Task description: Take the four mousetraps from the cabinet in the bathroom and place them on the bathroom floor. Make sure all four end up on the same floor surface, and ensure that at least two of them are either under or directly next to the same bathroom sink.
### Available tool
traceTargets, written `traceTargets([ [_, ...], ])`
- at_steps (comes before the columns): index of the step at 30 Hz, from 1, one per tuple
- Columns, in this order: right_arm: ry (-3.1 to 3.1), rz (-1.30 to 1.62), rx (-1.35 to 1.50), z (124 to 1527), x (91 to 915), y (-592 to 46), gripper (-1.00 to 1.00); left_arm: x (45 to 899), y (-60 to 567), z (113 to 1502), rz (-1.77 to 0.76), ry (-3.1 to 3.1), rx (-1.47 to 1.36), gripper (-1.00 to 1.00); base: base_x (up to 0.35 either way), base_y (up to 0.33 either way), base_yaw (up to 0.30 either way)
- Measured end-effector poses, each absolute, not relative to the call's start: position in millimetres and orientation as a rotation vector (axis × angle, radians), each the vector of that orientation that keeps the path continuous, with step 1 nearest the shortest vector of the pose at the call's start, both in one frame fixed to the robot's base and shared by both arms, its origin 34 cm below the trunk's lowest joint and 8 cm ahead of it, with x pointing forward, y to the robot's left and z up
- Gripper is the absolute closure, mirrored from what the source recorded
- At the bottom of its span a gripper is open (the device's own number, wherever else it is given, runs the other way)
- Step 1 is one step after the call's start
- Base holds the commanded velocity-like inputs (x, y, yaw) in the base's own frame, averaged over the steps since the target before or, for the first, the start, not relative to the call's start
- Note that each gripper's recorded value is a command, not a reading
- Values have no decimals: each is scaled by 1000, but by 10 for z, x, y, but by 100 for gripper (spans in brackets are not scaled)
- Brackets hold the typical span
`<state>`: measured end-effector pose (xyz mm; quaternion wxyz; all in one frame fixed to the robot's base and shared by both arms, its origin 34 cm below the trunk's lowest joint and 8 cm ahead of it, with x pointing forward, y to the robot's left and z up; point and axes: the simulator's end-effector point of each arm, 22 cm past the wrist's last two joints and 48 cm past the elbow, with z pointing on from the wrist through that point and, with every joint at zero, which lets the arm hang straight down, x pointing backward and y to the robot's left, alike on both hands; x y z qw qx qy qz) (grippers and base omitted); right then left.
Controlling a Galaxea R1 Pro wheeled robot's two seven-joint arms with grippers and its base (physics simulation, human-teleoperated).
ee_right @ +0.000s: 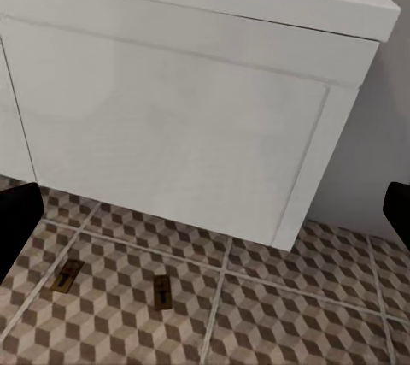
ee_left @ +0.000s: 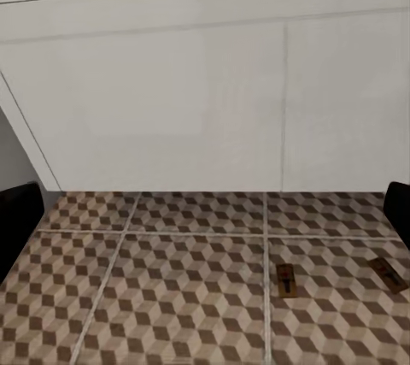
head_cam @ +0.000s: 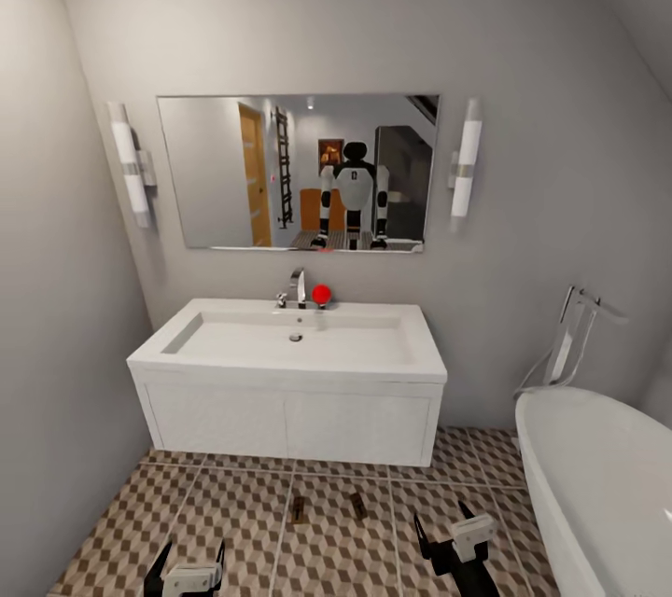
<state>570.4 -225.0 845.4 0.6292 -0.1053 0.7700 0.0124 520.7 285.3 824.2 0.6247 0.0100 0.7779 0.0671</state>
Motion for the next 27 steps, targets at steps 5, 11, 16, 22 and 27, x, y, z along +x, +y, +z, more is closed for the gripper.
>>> traceTargets([
  [5, 1770, 29, -241, 8427, 5694, -2250, -100, 5195, 2854, 8218, 154, 1791, 23, -100, 0, 0, 1],
  [11, 1807, 25, -244, 8339, 5672, -2262, -100, 5182, 2870, 8201, 157, 1796, 23, -100, 0, 0, 0],
  [16, 1949, 11, -258, 8041, 5579, -2297, -100, 5164, 2890, 8190, 161, 1799, 23, -100, 0, 0, 0],
  [22, 1969, 14, -260, 7999, 5564, -2283, -100, 5141, 2890, 8099, 166, 1840, 29, -100, -84, 0, 0],
  [27, 1972, 10, -257, 7992, 5562, -2303, -100, 5079, 2881, 7907, 177, 1931, 40, -100, -282, 0, 0],
])
